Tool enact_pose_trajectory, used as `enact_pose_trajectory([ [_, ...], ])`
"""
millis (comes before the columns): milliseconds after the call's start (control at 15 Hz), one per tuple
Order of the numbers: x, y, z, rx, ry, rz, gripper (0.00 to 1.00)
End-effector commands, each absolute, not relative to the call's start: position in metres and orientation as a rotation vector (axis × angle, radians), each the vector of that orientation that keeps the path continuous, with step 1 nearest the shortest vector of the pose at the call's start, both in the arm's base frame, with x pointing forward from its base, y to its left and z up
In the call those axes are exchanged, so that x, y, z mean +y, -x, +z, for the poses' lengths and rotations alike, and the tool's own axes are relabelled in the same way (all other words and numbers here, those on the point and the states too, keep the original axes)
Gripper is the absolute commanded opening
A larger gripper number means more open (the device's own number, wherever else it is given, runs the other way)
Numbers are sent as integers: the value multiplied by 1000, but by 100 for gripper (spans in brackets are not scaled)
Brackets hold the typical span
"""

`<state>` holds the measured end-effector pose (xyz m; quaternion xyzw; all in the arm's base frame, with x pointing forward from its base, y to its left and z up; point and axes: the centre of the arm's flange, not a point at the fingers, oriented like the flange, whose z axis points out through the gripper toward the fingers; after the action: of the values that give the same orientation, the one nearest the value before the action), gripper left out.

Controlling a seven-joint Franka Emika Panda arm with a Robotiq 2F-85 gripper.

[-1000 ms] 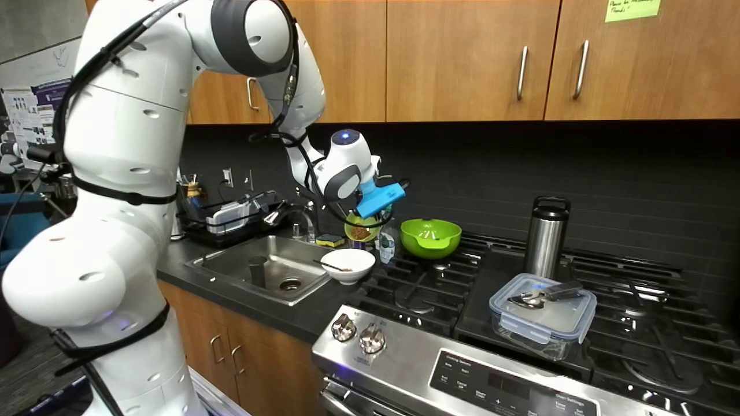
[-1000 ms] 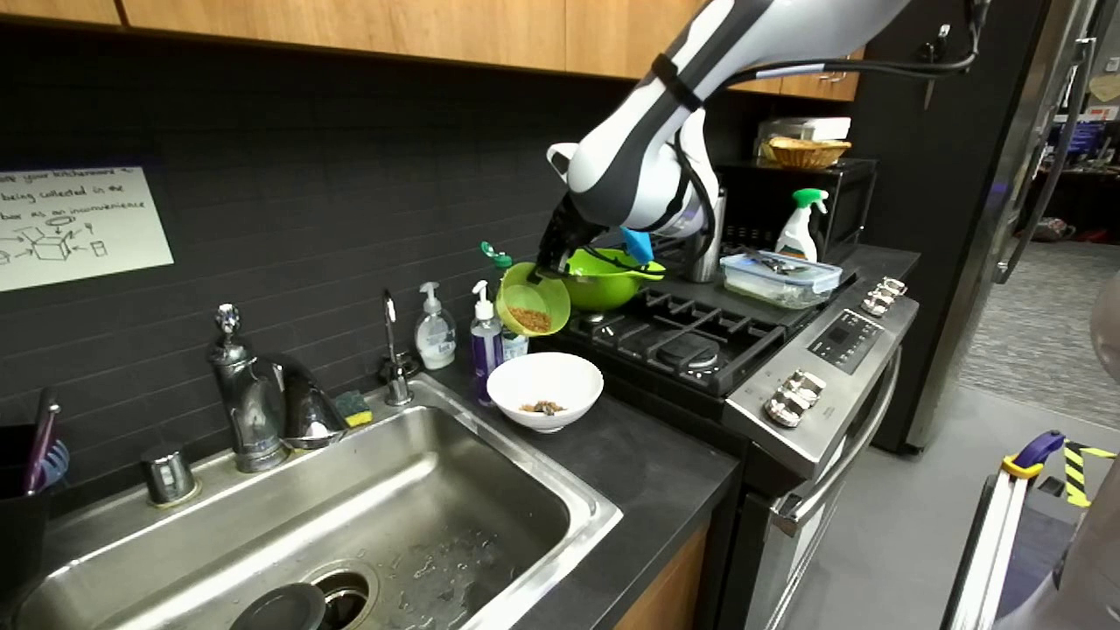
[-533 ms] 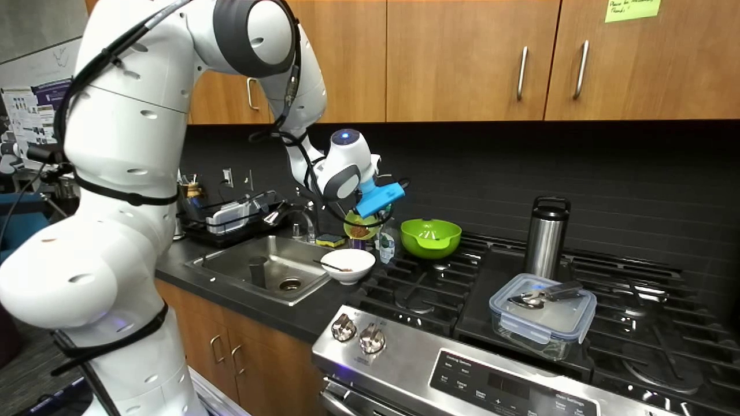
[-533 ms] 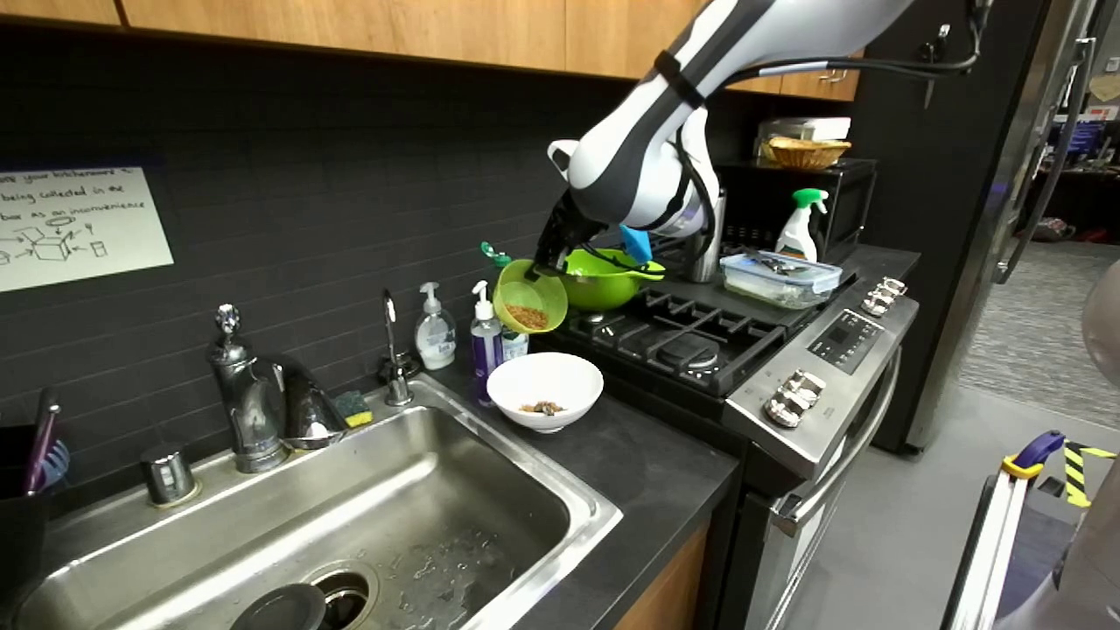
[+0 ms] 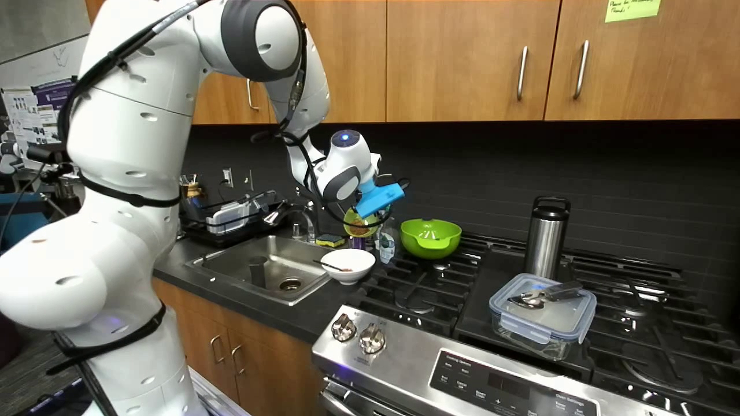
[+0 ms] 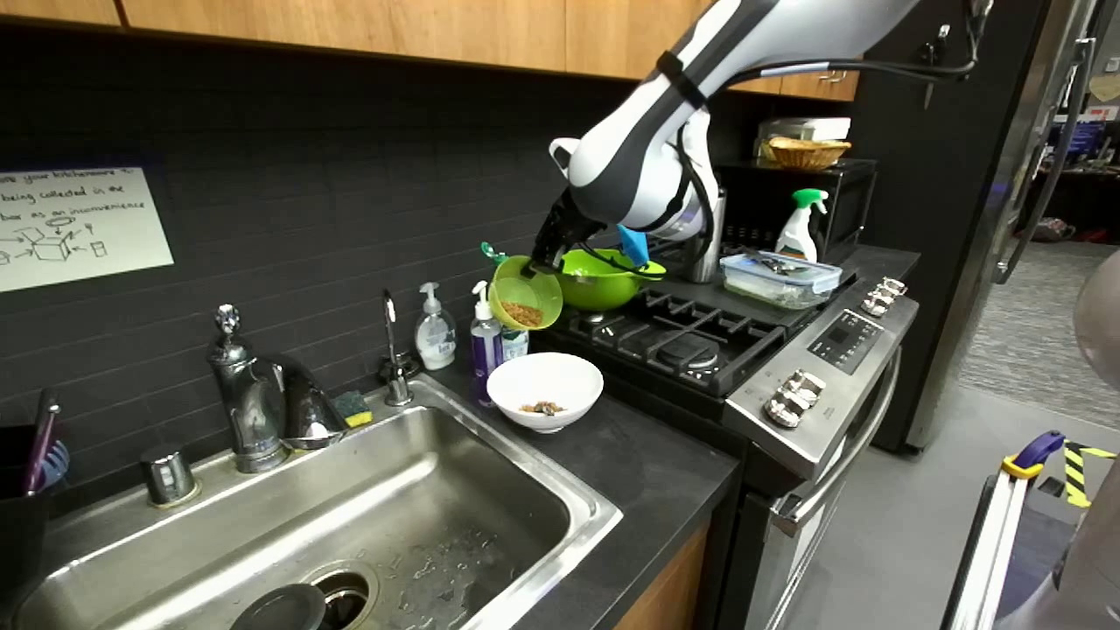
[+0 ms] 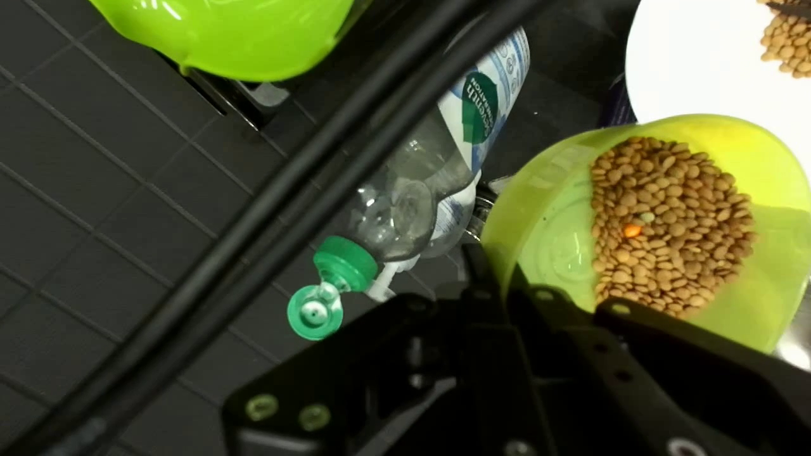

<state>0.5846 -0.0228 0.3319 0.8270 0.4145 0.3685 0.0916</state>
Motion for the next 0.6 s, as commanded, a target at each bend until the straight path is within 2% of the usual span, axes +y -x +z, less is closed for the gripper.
enact_pose_trajectory([
  [0, -26, -577, 334, 1217, -2458, 1149, 1],
  [533, -23, -569, 325, 1234, -2643, 1077, 1],
])
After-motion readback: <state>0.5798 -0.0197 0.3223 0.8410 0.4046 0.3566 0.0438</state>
